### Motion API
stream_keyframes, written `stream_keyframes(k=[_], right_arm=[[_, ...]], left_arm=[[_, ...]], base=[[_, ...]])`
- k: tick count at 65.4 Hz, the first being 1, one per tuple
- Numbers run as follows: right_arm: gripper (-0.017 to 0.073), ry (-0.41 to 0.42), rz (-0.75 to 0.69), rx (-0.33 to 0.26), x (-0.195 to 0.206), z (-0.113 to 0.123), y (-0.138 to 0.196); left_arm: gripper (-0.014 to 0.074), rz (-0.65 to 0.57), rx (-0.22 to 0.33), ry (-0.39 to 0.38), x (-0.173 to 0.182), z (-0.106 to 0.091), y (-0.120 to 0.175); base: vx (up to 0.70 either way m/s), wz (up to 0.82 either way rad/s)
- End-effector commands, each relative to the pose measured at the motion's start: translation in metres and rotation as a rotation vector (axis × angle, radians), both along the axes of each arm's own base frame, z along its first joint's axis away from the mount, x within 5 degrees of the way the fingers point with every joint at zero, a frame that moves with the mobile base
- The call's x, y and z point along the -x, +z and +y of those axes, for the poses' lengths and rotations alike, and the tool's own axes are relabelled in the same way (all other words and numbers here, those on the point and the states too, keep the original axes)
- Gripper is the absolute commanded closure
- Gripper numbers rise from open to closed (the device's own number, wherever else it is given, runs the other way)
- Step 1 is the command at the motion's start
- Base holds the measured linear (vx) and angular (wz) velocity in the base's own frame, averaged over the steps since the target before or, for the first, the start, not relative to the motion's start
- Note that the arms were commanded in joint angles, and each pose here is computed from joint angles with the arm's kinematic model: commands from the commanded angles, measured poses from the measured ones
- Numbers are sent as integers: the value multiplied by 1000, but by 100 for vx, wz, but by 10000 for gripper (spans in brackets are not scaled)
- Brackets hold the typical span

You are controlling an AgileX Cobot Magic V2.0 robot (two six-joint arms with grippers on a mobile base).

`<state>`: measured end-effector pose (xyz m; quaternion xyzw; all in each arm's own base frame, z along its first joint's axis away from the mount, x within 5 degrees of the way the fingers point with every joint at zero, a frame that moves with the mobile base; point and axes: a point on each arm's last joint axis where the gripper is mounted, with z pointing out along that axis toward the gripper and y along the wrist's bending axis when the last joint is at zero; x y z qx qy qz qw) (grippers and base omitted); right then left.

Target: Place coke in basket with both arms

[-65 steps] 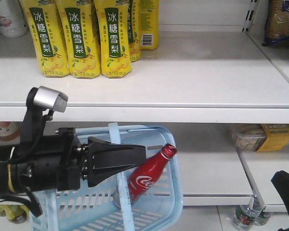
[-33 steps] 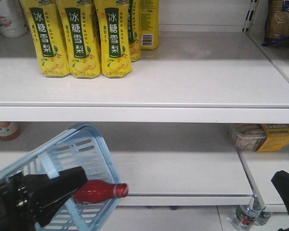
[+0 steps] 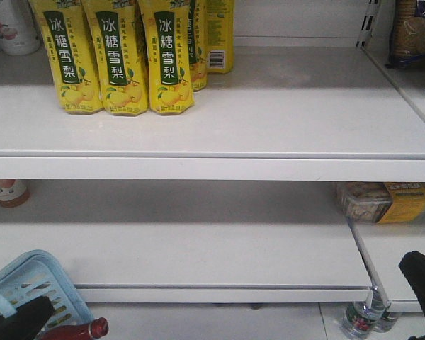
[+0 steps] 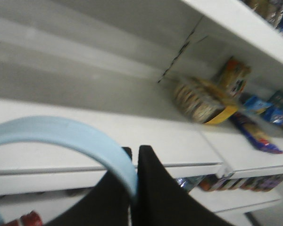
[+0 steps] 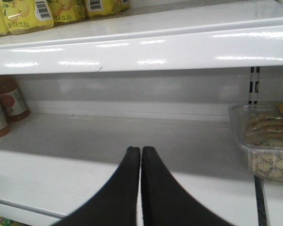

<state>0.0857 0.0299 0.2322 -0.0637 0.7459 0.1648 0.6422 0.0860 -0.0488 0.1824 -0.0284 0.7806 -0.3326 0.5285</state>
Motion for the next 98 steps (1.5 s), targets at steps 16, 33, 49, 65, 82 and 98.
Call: stream_keyframes(k=[16,33,49,65,82,98], right_arm=[[565,-14,-47,42,-2,-1,9],[565,-14,-47,42,-2,-1,9],[565,-14,-47,42,-2,-1,9],[565,-14,-47,42,-2,-1,9],[565,-14,-47,42,-2,-1,9],[565,-14,-47,42,-2,-1,9]], left_arm=[[600,-28,-105,47,9,11,5],[600,-355,-234,103,25,25,23],[600,-416,-284,323,26,39,29],[600,-546,-267,439,31,45,41],[600,-605,-226,540,36,51,47],[600,-600,-366,514,35,49,43]], base=[[0,0],[0,0],[0,0],[0,0],[0,0],[0,0]])
